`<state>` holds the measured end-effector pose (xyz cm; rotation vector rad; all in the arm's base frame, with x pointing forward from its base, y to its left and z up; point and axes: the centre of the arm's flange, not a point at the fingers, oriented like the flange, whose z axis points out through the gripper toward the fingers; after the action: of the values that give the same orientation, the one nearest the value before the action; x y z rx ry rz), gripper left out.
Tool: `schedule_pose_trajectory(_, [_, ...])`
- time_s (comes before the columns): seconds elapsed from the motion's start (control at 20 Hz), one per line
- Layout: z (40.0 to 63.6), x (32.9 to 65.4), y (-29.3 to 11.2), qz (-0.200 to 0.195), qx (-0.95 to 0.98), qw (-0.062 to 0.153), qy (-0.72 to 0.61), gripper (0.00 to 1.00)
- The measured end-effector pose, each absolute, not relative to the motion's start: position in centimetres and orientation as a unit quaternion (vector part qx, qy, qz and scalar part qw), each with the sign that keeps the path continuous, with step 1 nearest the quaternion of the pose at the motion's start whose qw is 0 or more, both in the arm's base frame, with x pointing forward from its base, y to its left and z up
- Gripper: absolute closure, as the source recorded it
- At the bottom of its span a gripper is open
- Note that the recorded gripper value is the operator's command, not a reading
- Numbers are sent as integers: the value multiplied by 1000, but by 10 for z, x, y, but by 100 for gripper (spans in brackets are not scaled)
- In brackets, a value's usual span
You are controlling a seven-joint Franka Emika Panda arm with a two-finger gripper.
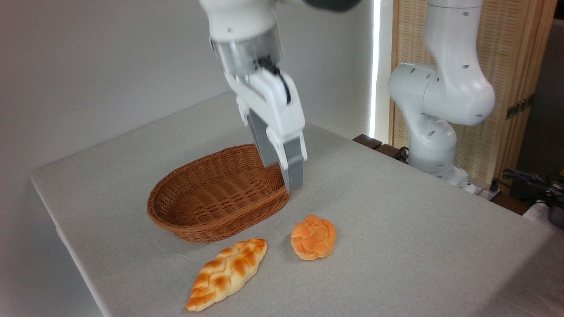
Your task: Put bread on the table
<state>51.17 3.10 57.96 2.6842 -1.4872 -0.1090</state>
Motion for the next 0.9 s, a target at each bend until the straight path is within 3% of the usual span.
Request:
schedule_pose_trajectory(0.25, [628, 509, 22, -11, 913, 50, -404, 0])
schedule_pose_trajectory(0.4, [628, 516, 7, -2, 923, 45, -382, 0])
schedule_pose_trajectory(0.65, [622, 544, -7, 43, 921, 3, -387, 0])
schedule_pose_trajectory(0.9, [619, 548, -5, 45, 922, 0, -386, 0])
